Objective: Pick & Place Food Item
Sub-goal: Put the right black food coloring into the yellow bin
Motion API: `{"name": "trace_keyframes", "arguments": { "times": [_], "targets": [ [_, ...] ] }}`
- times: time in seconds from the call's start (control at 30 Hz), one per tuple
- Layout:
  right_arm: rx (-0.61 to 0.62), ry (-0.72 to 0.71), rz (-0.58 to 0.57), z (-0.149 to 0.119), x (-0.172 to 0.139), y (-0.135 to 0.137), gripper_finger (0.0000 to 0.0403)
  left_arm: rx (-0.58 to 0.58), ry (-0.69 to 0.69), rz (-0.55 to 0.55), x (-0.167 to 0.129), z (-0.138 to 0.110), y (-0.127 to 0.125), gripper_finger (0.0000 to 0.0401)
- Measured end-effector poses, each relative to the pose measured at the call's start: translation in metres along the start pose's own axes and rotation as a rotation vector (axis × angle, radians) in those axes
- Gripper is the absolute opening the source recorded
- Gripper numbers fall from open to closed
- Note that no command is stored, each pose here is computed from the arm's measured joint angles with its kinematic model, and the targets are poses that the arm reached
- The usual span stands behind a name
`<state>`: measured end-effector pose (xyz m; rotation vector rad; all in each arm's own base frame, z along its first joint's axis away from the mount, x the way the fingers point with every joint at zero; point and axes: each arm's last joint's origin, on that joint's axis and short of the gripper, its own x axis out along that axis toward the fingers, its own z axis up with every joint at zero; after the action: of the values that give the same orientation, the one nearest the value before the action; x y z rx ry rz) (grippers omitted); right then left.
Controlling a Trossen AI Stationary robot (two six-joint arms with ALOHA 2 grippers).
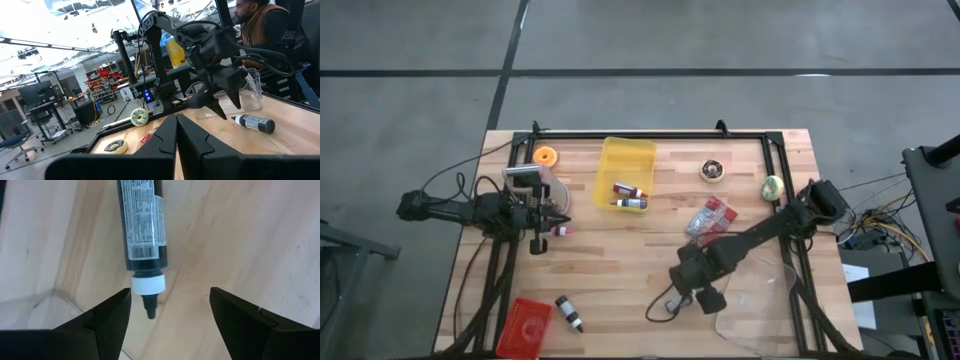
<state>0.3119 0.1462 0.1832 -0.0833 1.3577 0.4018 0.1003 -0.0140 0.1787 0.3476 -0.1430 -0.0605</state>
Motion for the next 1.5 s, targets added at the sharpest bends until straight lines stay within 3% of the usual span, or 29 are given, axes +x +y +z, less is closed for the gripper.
{"name": "trace_keyframes", "arguments": {
  "times": [0.33, 0.8, 1.27, 1.5],
  "targets": [
    [0.019, -0.025, 0.093, 0.004, -0.001, -0.011, 0.0267, 0.000, 0.000, 0.000, 0.000, 0.000, 0.000, 0.0013],
    [0.045, 0.109, 0.200, 0.003, 0.042, -0.015, 0.0267, 0.000, 0.001, 0.000, 0.000, 0.000, 0.000, 0.0013],
    [0.058, 0.095, 0.190, 0.005, 0.046, -0.015, 0.0266, 0.000, 0.001, 0.000, 0.000, 0.000, 0.000, 0.0013],
    [0.052, 0.098, 0.151, 0.004, 0.048, -0.016, 0.0234, 0.000, 0.001, 0.000, 0.000, 0.000, 0.000, 0.0013]
  ]
}}
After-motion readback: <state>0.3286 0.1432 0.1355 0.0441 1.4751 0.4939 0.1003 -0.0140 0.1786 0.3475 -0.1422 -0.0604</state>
